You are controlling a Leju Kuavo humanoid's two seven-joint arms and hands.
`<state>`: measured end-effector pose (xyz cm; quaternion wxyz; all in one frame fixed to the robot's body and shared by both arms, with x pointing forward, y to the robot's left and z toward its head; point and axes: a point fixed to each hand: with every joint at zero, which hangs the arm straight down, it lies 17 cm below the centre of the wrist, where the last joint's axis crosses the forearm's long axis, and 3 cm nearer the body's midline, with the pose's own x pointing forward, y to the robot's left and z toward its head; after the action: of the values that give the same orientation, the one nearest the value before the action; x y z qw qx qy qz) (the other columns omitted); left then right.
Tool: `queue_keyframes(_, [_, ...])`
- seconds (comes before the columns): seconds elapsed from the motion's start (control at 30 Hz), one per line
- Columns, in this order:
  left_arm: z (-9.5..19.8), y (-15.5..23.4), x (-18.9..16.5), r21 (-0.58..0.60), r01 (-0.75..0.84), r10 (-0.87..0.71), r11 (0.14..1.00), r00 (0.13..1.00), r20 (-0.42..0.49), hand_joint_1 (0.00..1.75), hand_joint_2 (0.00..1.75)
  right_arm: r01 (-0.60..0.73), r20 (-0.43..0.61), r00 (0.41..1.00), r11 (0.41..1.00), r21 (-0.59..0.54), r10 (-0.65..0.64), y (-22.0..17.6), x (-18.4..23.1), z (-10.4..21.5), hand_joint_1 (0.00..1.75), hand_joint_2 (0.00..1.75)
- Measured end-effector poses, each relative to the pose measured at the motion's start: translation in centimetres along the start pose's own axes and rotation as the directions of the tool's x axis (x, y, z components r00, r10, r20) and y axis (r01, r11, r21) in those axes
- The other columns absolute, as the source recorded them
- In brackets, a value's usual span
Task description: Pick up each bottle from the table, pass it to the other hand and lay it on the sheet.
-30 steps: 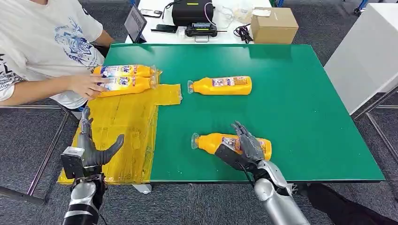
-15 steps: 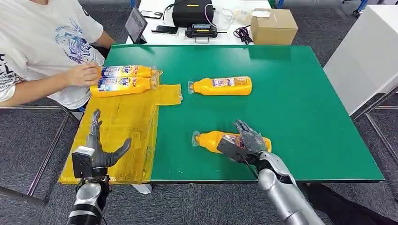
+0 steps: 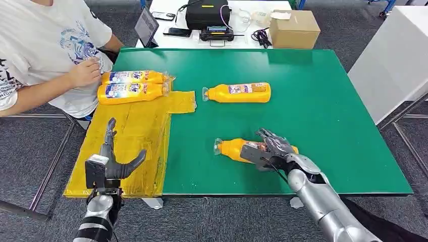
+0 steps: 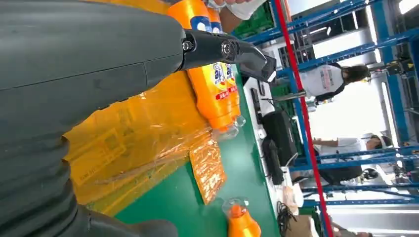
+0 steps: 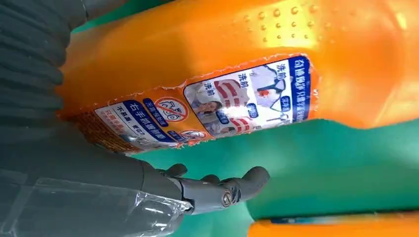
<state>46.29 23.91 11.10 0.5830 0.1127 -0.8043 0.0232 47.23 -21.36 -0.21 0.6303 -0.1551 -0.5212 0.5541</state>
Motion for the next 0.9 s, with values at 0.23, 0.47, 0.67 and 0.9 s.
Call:
queue_keyframes(0.23, [-0.1, 0.1, -0.6, 0.016, -0.023, 0.023, 1.000, 0.999, -0.024, 0.00, 1.75, -0.020, -0.004, 1.000, 0.999, 0.040, 0.020, 0.1, -1.1, 0.5, 1.10, 1.75])
queue_keyframes(0.47, [0.0, 0.1, -1.0, 0.021, -0.027, 0.028, 0.999, 0.999, -0.037, 0.00, 1.75, -0.043, -0.017, 0.999, 0.998, 0.050, 0.044, 0.0, -2.0, 0.8, 1.75, 1.75])
queue_keyframes(0.67, [0.1, -0.2, -1.1, 0.019, -0.046, 0.047, 0.999, 0.998, -0.043, 0.00, 1.75, -0.058, -0.040, 0.997, 0.996, 0.074, 0.062, -0.2, -3.1, 1.3, 1.75, 1.75])
queue_keyframes(0.9, [0.3, -0.4, -1.3, 0.021, -0.058, 0.059, 0.998, 0.997, -0.051, 0.00, 1.75, -0.081, -0.051, 0.995, 0.993, 0.087, 0.086, -0.4, -4.1, 1.8, 1.75, 1.75])
